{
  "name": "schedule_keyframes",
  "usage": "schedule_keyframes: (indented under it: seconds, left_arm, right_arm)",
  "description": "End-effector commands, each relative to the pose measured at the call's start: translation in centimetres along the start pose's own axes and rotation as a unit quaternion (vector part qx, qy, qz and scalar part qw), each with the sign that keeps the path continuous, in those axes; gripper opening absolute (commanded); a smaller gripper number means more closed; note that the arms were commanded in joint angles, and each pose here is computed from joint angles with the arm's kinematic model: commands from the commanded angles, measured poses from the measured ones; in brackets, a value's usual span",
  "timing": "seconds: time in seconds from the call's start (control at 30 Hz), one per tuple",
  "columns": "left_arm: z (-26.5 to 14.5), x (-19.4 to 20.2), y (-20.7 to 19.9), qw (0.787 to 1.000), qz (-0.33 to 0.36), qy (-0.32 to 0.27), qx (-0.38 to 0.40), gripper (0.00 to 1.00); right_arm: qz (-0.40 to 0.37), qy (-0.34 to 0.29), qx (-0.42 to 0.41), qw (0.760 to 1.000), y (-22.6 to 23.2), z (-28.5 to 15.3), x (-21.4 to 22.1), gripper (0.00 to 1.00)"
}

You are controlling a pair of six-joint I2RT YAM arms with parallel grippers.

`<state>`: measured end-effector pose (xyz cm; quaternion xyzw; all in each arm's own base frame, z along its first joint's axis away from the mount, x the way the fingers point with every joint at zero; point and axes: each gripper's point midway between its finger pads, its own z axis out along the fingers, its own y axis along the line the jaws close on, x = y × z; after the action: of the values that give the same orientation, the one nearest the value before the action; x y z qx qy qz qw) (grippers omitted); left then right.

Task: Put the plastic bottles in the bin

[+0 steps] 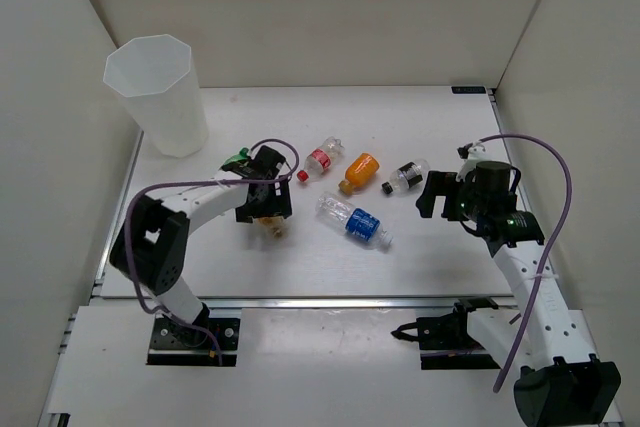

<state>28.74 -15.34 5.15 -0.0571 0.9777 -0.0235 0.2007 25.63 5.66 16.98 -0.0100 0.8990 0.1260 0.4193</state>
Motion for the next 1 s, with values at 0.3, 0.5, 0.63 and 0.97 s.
schedule_keyframes:
  seconds: [0.3, 0.5, 0.63, 0.97]
  left_arm:
    - [1.5, -2.9, 0.5, 0.999, -0.046, -0.018, 0.011, 0.61]
    - [-10.0, -13.1, -1.8, 0.983, -0.023, -0.164, 0.078, 0.5]
    - [-21.1, -21.5, -0.7, 0.941, -0.03, -0.328, 0.08, 0.57]
    - [-27.6, -37.9, 16.2, 0.832, -0.207, -0.505, -0.097, 0.55]
  right_arm:
    - [-0.005, -0.031, -0.035, 0.999, 1.7, -0.2, -0.2, 0.99]
    - [-0.024, -0.05, -0.047, 0.997, 2.6, -0.4, -1.0, 0.99]
    - [-0.031, -0.058, -0.061, 0.996, 2.9, -0.1, -1.3, 0.99]
    - [-0.067, -0.059, -0.103, 0.991, 6.1, 1.1, -2.8, 0.99]
